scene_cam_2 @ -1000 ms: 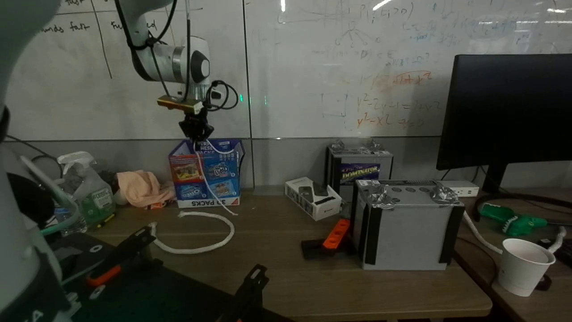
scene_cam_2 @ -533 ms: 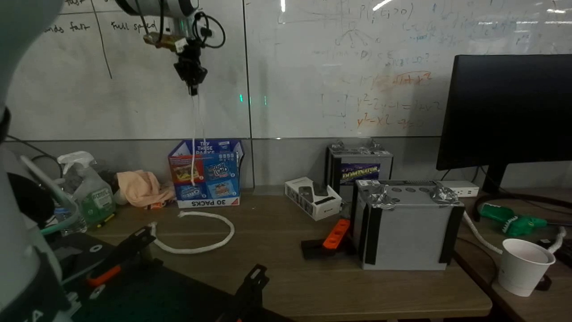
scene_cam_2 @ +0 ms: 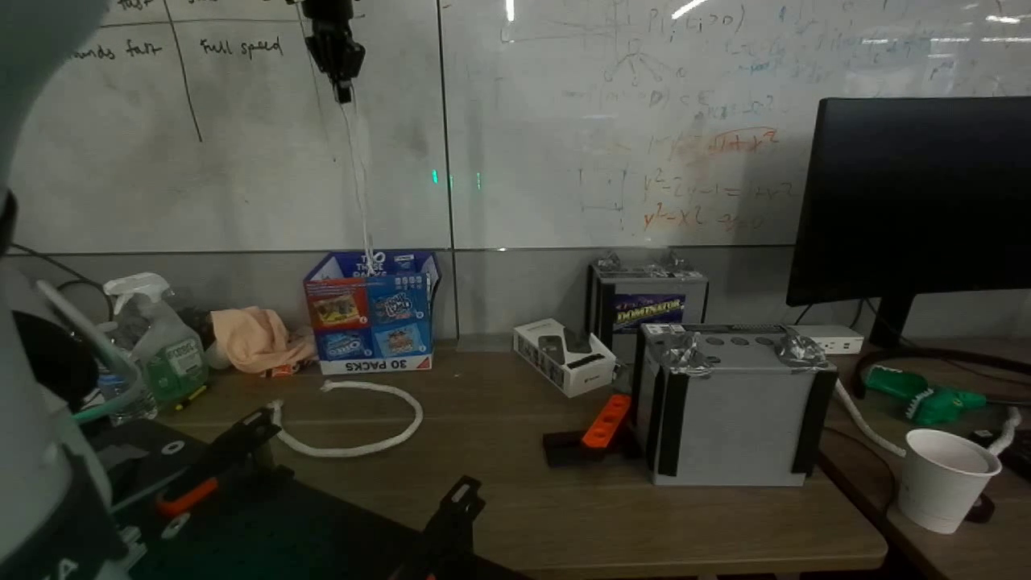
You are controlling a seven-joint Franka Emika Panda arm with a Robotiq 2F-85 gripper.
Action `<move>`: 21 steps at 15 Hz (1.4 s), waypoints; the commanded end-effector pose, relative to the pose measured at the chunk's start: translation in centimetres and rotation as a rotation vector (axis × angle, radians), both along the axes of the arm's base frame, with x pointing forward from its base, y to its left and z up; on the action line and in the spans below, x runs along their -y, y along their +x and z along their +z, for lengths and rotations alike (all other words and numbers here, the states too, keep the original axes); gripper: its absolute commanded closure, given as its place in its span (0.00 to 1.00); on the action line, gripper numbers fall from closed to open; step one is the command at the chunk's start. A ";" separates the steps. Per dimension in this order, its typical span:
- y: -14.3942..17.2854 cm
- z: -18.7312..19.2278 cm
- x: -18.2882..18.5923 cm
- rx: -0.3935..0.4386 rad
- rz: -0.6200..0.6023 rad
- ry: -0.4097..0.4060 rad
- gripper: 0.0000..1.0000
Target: Put the ropes inside the box
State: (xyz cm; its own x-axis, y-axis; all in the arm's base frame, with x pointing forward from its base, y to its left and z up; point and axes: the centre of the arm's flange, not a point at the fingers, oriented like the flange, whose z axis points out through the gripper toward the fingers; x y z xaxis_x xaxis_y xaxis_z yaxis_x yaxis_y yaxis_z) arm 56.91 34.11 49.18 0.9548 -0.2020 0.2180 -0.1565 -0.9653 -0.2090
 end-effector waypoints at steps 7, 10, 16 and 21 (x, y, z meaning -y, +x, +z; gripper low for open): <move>2.8 -0.5 -1.4 0.003 -0.058 0.023 0.92; 4.0 -1.1 -1.9 0.001 -0.073 0.033 0.92; 5.9 -1.2 -2.7 0.015 -0.110 0.057 0.92; 7.0 -0.6 -2.7 0.033 -0.140 0.079 0.92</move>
